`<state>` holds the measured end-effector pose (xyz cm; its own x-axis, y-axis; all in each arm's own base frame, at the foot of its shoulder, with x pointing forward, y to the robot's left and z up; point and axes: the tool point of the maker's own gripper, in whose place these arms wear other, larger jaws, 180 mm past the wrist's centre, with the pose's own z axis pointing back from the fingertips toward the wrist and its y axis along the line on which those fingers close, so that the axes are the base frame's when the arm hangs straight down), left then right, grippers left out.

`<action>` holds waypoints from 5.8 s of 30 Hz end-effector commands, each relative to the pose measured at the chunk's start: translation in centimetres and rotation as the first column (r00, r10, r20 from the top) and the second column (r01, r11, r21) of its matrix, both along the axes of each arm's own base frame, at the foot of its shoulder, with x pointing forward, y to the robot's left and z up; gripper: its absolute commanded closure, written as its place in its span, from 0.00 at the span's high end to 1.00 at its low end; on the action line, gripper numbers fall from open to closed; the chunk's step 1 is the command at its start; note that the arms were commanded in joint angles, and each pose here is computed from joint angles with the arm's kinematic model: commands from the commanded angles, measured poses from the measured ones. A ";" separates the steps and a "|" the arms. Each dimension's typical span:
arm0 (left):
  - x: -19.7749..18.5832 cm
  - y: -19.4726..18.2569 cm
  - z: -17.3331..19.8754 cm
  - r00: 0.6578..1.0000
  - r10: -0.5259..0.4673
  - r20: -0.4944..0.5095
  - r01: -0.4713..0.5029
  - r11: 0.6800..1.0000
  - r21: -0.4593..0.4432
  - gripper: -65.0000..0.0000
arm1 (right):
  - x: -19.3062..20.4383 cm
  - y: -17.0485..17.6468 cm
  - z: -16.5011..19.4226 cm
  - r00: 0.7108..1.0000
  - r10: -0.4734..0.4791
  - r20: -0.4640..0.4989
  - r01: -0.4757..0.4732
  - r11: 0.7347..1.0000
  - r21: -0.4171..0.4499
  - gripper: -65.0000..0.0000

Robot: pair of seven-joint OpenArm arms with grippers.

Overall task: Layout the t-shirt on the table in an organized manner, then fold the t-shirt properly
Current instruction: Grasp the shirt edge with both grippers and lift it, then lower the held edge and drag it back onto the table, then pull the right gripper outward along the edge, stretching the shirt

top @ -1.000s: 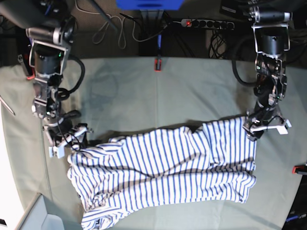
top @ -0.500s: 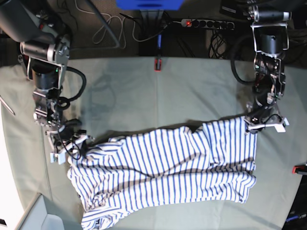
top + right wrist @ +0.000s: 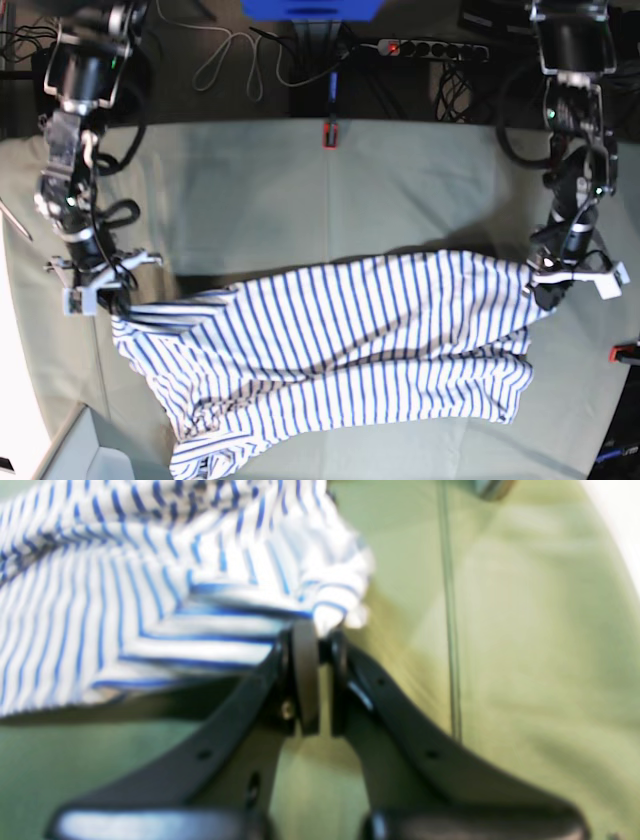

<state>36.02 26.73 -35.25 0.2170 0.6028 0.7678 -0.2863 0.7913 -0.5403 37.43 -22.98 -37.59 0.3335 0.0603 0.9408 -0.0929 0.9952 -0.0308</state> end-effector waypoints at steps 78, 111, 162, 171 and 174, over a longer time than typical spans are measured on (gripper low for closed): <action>0.9 4.5 -1.7 0.995 0.091 -0.039 -0.091 0.996 0.010 0.00 | 8.0 -4.3 -1.4 0.994 0.016 -0.107 -0.026 0.995 -0.096 0.60; -0.3 8.0 -0.9 0.981 0.196 -0.013 -0.196 0.981 -0.002 0.00 | 8.2 -2.0 -3.5 0.995 0.004 -0.103 -0.007 1.000 -0.026 0.00; -2.8 10.4 -1.6 0.966 0.255 -0.036 -0.255 0.967 0.006 0.00 | 6.4 1.2 -5.4 0.980 0.076 -0.184 -0.053 0.991 0.124 0.53; -2.7 10.4 -1.6 0.966 0.255 -0.036 -0.254 0.967 0.009 0.00 | 8.1 0.6 -2.9 0.992 0.060 -0.108 -0.049 0.993 0.108 0.09; -2.7 10.4 -1.6 0.966 0.255 -0.035 -0.255 0.967 0.006 0.00 | 8.2 -0.2 -1.5 0.996 0.049 -0.068 -0.045 0.997 0.070 0.04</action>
